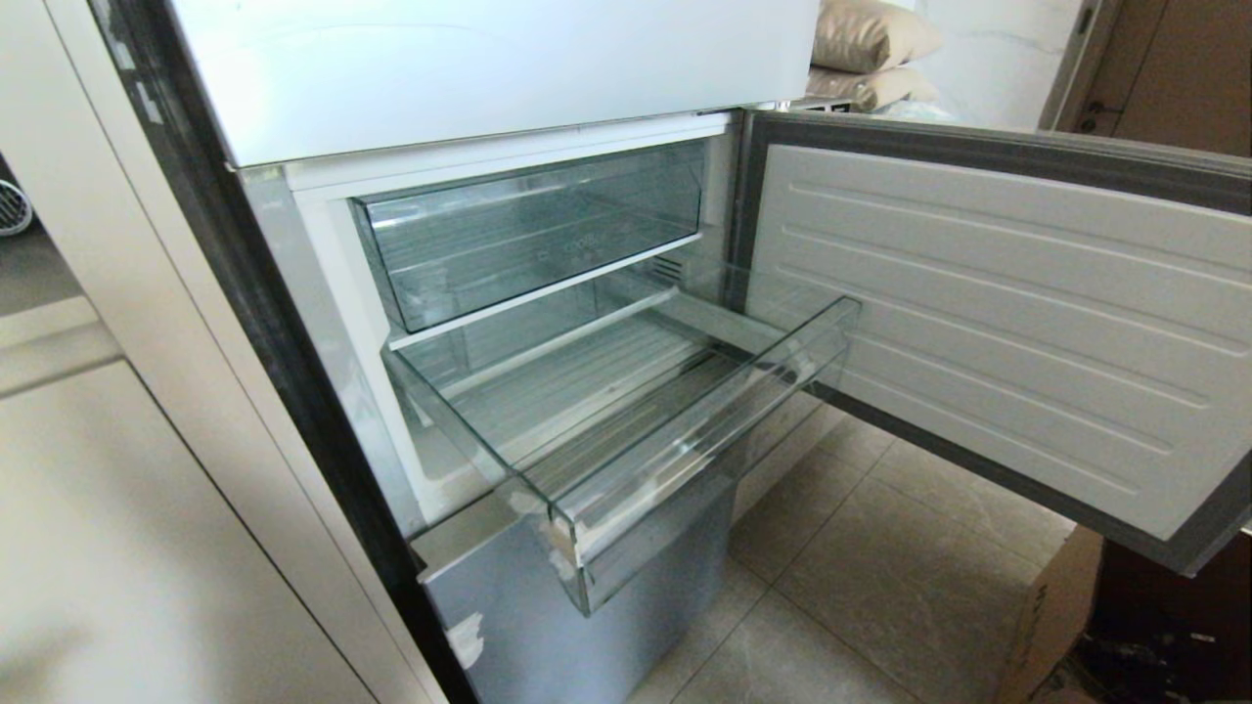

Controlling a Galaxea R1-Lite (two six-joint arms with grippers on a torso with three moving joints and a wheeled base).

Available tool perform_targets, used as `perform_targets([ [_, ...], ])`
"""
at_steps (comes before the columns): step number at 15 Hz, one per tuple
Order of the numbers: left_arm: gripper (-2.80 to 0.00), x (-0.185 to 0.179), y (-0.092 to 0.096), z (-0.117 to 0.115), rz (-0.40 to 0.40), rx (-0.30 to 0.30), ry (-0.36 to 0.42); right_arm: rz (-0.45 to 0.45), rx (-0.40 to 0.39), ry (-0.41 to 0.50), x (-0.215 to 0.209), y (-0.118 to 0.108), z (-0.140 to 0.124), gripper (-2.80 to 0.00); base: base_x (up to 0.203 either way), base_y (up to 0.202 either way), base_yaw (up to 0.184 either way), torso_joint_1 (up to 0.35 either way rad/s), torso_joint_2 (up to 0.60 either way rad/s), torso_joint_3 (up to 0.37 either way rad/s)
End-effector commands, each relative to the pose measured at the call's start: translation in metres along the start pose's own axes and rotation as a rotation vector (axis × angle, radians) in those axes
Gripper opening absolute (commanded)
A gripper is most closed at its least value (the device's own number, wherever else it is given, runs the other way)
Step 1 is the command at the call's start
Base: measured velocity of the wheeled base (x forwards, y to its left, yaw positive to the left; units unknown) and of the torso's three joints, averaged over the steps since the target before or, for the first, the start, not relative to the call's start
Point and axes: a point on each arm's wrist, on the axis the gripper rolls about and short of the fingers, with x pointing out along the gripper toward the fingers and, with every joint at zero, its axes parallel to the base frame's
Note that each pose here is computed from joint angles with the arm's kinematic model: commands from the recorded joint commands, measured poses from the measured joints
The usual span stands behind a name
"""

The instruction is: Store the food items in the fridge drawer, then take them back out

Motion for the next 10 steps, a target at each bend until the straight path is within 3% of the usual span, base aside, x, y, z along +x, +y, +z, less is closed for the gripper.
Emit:
perform_targets([
  [1,-2.80,0.0000,0.0000,0.0000,0.000,0.000,0.000,0.000,0.001,-0.002,0.0000,0.0000,0.0001,-2.80,0.000,0.000,0.000,0.000,0.00,0.000],
  [10,-2.80,0.0000,0.0000,0.0000,0.000,0.000,0.000,0.000,0.004,-0.001,0.0000,0.0000,0.0001,-2.80,0.000,0.000,0.000,0.000,0.00,0.000],
])
